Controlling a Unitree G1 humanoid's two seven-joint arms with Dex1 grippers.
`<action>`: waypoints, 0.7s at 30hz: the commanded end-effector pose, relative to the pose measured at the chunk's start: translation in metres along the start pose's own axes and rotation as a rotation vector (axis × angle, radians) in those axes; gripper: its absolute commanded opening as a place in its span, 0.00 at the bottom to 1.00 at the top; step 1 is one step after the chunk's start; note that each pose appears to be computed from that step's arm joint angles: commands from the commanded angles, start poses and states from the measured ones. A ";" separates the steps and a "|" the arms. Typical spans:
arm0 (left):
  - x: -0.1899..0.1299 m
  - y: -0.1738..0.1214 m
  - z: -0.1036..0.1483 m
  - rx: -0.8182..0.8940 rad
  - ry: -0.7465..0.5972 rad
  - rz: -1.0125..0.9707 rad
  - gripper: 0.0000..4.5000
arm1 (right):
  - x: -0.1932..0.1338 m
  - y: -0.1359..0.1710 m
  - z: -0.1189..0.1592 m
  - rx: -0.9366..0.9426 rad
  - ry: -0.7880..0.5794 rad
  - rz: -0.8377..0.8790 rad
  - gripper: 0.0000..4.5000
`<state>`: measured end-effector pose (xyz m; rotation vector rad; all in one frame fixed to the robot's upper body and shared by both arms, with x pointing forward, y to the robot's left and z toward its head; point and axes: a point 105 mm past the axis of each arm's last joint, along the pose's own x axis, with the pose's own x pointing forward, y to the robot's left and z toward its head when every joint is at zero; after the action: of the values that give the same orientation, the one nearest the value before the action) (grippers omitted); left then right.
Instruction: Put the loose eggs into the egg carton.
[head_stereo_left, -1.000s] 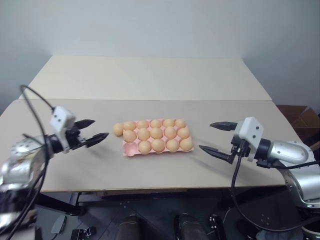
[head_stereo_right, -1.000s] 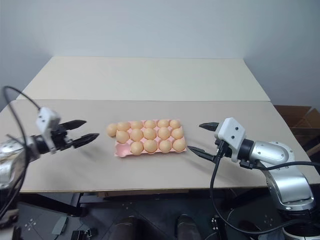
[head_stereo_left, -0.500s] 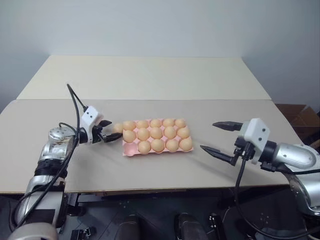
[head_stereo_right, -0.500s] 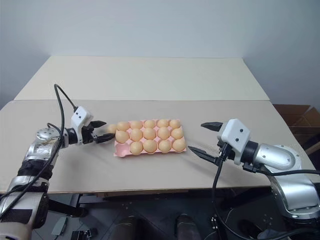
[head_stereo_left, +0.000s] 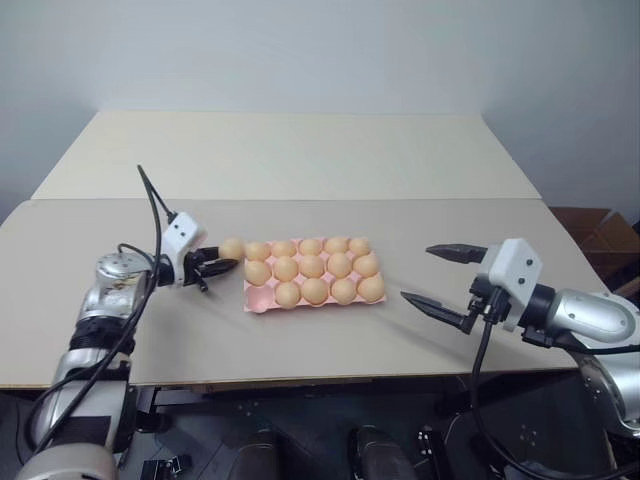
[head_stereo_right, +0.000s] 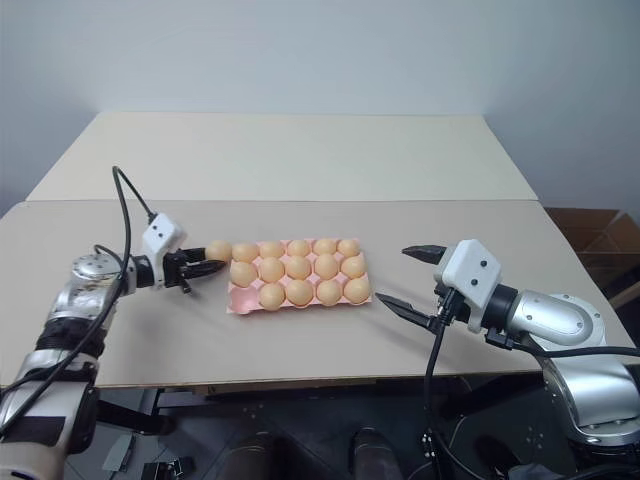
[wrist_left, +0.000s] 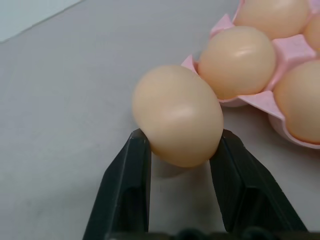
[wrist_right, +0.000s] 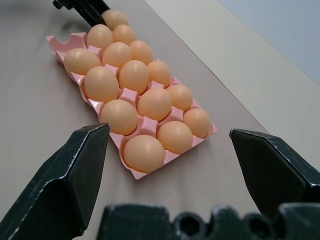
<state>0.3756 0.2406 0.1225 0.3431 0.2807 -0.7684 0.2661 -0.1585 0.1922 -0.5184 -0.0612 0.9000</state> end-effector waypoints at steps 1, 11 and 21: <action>-0.026 -0.001 0.030 0.091 -0.085 -0.010 0.36 | -0.002 0.000 0.012 -0.031 -0.037 -0.007 1.00; -0.046 -0.069 0.061 0.129 -0.183 -0.268 0.36 | 0.000 0.003 0.012 -0.026 -0.037 -0.004 1.00; -0.024 -0.091 0.033 0.032 -0.048 -0.345 0.48 | -0.001 0.003 0.012 -0.028 -0.032 -0.020 1.00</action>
<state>0.2942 0.1817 0.1353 0.2869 0.3042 -1.1332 0.2643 -0.1550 0.1917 -0.5139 -0.0684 0.8979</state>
